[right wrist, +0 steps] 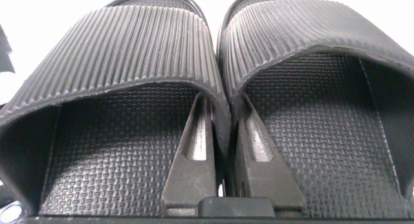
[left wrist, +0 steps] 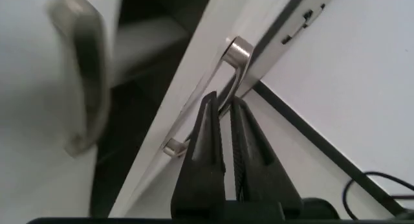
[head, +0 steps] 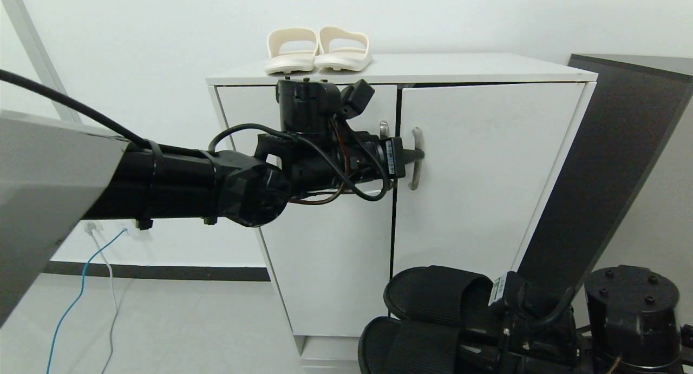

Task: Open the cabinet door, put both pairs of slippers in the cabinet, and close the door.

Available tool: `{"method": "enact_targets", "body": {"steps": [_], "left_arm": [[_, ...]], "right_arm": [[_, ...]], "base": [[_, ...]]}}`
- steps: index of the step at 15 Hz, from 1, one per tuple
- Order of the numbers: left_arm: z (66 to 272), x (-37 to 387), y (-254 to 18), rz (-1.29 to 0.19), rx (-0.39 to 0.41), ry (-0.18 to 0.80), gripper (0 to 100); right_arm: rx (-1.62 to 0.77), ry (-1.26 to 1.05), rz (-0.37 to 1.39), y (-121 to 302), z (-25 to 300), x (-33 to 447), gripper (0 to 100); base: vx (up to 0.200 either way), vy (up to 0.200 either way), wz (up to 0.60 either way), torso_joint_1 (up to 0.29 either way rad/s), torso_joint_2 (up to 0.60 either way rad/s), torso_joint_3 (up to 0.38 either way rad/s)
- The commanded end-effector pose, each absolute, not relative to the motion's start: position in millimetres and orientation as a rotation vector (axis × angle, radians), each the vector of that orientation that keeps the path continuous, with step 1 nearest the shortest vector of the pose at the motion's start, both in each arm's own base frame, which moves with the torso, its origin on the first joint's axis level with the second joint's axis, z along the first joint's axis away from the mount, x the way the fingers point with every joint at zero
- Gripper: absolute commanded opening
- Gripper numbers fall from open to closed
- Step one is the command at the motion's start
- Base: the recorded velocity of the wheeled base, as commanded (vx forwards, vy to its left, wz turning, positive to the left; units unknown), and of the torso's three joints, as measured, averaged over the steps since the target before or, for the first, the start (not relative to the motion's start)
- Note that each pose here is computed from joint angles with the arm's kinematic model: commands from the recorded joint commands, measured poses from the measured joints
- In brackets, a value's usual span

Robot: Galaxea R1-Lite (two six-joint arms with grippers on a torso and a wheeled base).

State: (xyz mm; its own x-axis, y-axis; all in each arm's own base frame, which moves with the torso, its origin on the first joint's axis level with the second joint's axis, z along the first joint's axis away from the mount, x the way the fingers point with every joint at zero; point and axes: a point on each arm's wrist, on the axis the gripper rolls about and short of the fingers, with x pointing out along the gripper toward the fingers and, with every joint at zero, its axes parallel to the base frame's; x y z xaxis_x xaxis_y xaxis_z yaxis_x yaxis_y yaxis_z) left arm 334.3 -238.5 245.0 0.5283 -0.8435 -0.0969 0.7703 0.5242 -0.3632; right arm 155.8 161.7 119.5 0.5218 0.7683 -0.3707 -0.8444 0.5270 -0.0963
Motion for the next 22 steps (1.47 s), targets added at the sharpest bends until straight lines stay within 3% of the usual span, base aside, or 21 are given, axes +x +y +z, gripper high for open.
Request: {"method": "enact_targets", "body": {"steps": [1,7,11,16,22], "left_arm": [[255,318,-227,-0.98,-0.291,0.27,0],[258,287,-205,-0.986,-0.302,0.219,0],[250,316,-203,-0.952,-0.329,0.14,0],[260,339,-210,-0.931,-0.378,0.105,0],[269,355,-216,-0.883,-0.383,0.103,0]], "right_arm": [[-0.278,0.286,0.994,161,120,153,0],[-0.288,0.282,0.996,161,119,153,0],[-0.293,0.283,0.998,161,118,152,0],[-0.293,0.285,0.998,161,118,152,0],[-0.294,0.286,0.997,161,118,152,0]], "base": [[0.0,0.0,0.0,0.0,0.0,0.0],[0.0,0.0,0.0,0.0,0.0,0.0],[0.0,0.0,0.0,0.0,0.0,0.0],[0.0,0.0,0.0,0.0,0.0,0.0],[0.0,0.0,0.0,0.0,0.0,0.0]]}}
